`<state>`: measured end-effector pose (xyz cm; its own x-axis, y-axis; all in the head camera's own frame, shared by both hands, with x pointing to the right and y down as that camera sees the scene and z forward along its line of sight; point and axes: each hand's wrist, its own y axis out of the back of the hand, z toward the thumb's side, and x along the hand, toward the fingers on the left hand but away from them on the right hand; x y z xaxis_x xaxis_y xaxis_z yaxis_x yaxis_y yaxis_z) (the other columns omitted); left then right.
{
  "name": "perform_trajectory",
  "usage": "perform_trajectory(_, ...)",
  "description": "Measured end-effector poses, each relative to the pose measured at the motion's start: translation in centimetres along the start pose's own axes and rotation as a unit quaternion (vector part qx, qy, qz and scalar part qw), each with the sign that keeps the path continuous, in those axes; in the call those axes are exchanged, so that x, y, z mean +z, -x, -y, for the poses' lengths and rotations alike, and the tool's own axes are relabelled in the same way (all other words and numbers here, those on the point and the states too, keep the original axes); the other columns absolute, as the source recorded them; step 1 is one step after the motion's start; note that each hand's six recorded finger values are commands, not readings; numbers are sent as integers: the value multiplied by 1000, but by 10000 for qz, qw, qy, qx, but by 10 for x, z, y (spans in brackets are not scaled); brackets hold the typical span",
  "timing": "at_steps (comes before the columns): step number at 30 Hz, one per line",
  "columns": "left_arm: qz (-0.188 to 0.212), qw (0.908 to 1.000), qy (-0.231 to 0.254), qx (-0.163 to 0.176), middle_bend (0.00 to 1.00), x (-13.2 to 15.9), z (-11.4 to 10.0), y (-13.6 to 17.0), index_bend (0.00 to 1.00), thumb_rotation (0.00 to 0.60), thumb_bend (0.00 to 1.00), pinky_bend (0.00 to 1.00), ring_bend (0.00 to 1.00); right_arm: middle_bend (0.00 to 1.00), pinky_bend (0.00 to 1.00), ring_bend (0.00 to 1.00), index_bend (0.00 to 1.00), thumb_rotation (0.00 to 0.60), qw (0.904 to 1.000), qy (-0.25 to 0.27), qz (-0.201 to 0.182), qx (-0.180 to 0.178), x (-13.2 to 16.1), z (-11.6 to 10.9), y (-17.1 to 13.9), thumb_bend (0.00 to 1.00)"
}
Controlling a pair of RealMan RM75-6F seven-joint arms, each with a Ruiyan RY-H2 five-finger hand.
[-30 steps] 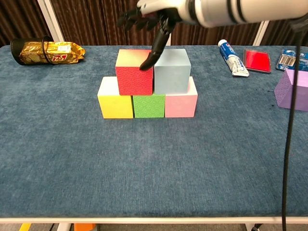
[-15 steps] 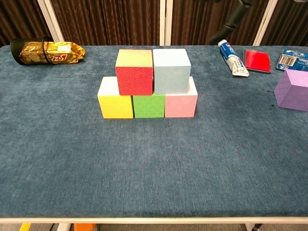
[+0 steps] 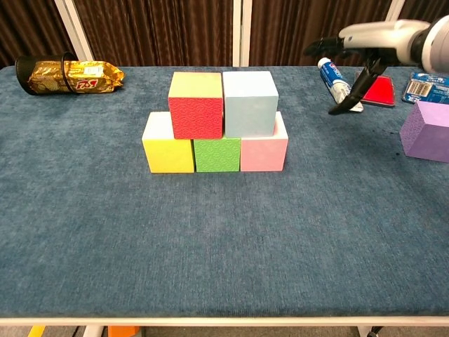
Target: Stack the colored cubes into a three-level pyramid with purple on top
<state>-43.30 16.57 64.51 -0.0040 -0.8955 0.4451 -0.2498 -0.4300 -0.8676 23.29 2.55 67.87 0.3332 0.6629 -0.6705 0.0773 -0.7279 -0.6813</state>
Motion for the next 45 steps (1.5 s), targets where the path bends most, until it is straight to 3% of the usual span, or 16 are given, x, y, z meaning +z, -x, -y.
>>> perform_trajectory(23, -63, 9999, 58, 52, 138, -7, -3, 1, 84, 600, 217, 38, 28, 0, 0, 0, 0, 600, 9950, 634, -626, -462, 60, 17, 26, 55)
perform_trajectory(37, -40, 9999, 82, 68, 139, -6, -6, 1, 84, 600, 216, 38, 28, 0, 0, 0, 0, 600, 9959, 558, -640, -308, 66, 21, 26, 56)
perform_trajectory(45, -32, 10000, 81, 36, 138, -4, -4, 0, 84, 600, 217, 38, 28, 0, 0, 0, 0, 600, 9965, 473, -541, -434, 57, 10, 22, 60)
